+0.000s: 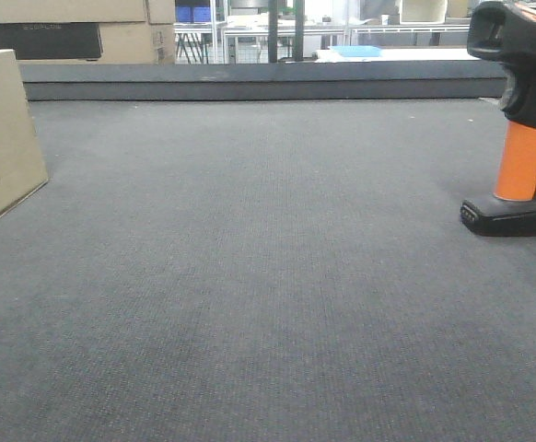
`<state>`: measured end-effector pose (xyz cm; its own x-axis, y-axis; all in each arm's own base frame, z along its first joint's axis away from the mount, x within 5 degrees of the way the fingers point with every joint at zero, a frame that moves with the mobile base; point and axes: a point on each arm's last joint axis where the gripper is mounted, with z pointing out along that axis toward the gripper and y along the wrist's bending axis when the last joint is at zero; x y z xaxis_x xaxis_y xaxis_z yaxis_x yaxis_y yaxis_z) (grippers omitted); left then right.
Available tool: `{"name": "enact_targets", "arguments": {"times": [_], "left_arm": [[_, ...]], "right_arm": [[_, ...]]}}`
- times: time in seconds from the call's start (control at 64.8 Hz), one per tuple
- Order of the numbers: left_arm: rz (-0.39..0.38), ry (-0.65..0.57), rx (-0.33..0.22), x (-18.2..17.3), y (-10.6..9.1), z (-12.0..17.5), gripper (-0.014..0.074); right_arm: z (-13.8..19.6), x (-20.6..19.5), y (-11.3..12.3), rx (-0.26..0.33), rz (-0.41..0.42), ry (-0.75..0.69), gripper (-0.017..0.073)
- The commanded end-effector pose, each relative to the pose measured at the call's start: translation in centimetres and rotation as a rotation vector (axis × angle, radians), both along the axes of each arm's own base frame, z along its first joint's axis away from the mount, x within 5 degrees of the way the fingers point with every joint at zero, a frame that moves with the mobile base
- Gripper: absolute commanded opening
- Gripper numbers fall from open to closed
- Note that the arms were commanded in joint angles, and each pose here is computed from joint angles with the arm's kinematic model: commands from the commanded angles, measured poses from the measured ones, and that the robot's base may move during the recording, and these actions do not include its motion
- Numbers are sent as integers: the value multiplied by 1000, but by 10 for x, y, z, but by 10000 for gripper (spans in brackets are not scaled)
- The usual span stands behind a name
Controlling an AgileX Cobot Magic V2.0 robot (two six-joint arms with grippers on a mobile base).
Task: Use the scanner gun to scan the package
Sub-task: 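Move the left gripper over the cardboard box and close on it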
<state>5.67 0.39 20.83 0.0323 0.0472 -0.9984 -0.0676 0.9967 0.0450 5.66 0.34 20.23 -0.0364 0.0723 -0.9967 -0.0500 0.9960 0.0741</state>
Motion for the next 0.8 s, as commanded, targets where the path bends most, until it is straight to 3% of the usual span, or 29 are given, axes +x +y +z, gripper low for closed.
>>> {"name": "enact_targets", "arguments": {"times": [0.0, 0.51, 0.787], "left_arm": [[-7, -24, -4, 0, 0, 2, -111], [-7, -25, -7, 0, 0, 2, -111], [-13, -116, -1, -1, -1, 11, -111]], "right_arm": [[2, 0, 0, -5, -1, -24, -165], [2, 0, 0, -5, -1, -24, -165], [7, 0, -1, -3, -6, -73, -165]]}}
